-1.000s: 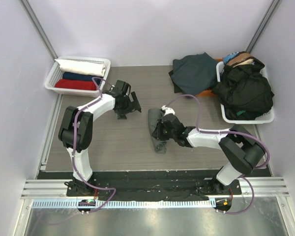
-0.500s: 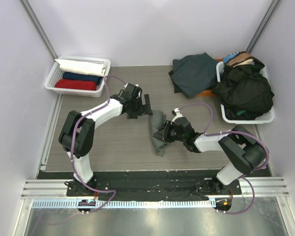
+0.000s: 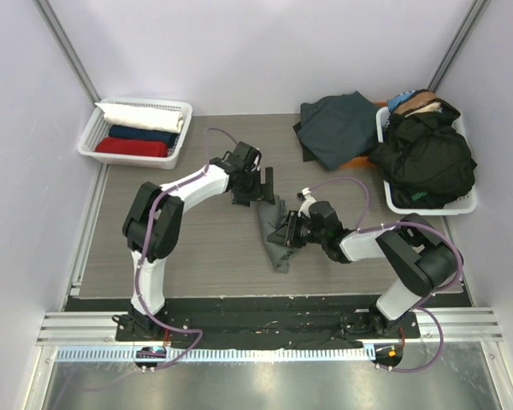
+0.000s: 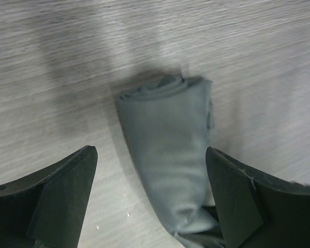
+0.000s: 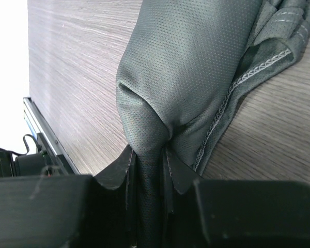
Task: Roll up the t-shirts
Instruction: Roll the T-shirt to the center of the board.
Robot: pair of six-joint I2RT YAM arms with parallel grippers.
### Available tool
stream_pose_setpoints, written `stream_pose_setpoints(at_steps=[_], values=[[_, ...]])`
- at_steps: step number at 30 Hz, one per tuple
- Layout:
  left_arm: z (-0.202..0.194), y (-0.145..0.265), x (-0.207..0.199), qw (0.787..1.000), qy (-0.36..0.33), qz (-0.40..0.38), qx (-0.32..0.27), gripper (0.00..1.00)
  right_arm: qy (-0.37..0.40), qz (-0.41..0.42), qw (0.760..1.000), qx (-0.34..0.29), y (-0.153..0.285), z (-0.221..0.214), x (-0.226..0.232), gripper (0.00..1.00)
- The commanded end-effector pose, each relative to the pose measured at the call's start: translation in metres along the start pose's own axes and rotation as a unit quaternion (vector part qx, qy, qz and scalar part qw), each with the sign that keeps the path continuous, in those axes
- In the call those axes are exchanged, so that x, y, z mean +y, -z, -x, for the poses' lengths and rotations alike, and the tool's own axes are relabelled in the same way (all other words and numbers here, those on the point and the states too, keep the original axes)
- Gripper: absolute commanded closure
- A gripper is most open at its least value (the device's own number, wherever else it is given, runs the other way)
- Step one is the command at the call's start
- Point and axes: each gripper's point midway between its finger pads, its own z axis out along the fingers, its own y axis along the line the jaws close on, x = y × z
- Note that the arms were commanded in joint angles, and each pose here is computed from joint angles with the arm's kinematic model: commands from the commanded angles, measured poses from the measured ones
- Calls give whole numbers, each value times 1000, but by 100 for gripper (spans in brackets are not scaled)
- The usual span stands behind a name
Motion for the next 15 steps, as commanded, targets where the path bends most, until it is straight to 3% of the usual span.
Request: stream_pose_setpoints(at_steps=[1, 9, 15], values=[[-12, -11, 1, 999, -9, 2, 45, 13, 18, -6, 999, 38, 2, -17, -14, 99], [-22, -34, -6, 996, 25, -11, 86, 34, 24, -16, 998, 49, 4, -18, -19, 99], [-23, -43, -25, 991, 78, -66, 82, 71, 35, -48, 996, 69, 6, -20, -30, 98]])
